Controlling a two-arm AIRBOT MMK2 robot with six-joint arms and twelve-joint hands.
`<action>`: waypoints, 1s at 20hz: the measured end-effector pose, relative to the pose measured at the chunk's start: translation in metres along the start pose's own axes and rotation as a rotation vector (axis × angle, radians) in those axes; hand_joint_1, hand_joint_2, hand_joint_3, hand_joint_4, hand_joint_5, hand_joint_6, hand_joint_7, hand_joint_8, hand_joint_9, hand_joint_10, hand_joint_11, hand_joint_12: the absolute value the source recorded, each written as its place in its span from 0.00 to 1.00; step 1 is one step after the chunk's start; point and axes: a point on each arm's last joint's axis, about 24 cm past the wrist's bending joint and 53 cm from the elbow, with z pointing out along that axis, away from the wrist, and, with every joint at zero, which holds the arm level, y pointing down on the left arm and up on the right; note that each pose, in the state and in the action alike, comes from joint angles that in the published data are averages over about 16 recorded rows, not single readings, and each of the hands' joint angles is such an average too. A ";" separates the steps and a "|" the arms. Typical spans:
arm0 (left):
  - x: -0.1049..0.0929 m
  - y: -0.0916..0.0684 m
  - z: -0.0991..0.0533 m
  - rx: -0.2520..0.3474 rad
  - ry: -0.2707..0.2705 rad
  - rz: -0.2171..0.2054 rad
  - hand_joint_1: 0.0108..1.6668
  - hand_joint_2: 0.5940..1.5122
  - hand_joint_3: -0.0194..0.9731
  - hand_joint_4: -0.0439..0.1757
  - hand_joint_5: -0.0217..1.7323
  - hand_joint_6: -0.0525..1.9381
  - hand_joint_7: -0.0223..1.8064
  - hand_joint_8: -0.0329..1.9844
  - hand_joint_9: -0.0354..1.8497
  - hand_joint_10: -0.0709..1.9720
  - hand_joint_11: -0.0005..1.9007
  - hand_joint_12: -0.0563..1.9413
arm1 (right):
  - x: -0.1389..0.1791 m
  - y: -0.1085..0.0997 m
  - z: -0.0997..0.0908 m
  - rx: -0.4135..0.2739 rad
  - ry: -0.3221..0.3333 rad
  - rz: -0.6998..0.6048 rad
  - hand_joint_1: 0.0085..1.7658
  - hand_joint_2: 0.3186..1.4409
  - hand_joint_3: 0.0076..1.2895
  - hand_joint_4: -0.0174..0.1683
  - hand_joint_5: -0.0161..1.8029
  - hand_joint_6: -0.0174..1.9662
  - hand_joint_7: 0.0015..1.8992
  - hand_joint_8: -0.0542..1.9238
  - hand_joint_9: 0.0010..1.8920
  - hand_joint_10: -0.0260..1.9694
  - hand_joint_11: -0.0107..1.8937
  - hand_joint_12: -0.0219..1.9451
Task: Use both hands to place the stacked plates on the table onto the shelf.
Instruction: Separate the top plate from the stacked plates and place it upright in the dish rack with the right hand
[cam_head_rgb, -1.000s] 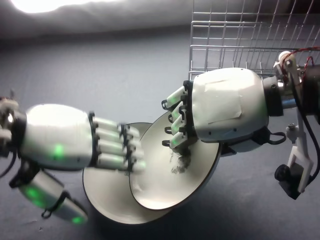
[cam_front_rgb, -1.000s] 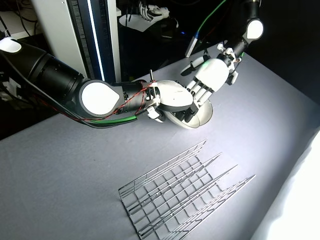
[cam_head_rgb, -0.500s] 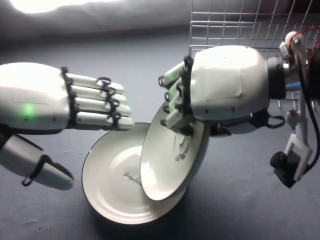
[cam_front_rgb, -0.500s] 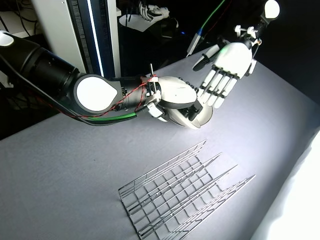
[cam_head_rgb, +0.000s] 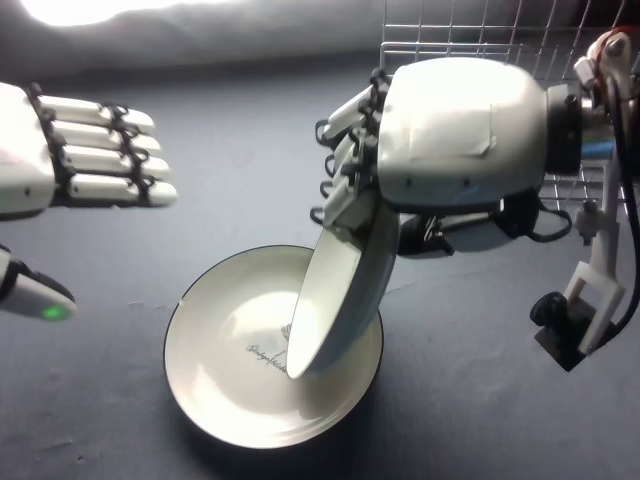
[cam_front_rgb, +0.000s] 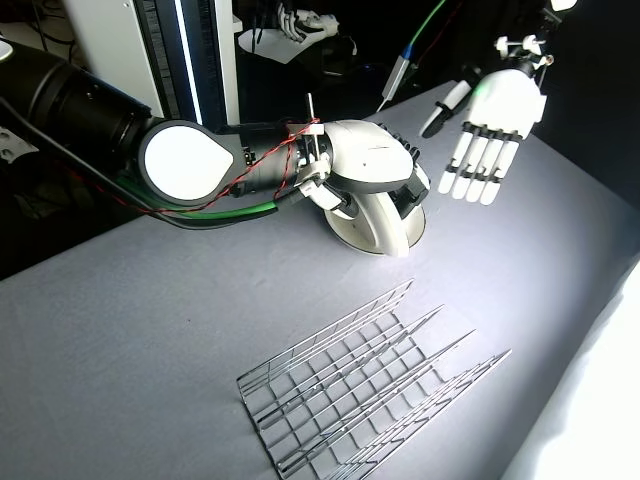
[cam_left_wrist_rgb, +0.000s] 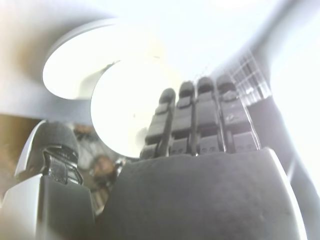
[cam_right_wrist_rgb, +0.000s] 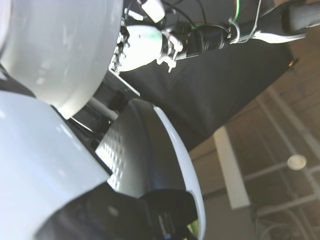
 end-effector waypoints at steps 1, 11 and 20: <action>-0.001 0.005 -0.002 -0.015 -0.001 0.011 0.00 0.61 0.04 0.19 0.05 0.04 0.05 0.02 0.05 0.04 0.01 0.06 | -0.004 -0.001 -0.001 0.009 -0.012 0.015 0.75 0.61 0.00 0.10 0.51 0.52 0.55 0.45 0.49 0.57 0.33 0.68; -0.001 0.024 -0.013 -0.083 0.011 0.107 0.00 0.61 0.04 0.19 0.07 0.03 0.07 0.02 0.07 0.04 0.01 0.09 | -0.055 -0.024 -0.004 0.119 -0.167 0.253 0.75 0.60 0.00 0.08 0.51 0.51 0.56 0.44 0.50 0.56 0.36 0.64; 0.005 0.019 -0.011 -0.054 0.029 0.124 0.00 0.61 0.04 0.19 0.08 0.03 0.08 0.02 0.07 0.04 0.01 0.09 | -0.081 -0.047 -0.003 0.219 -0.288 0.593 0.75 0.60 0.00 0.08 0.52 0.49 0.55 0.46 0.50 0.57 0.36 0.65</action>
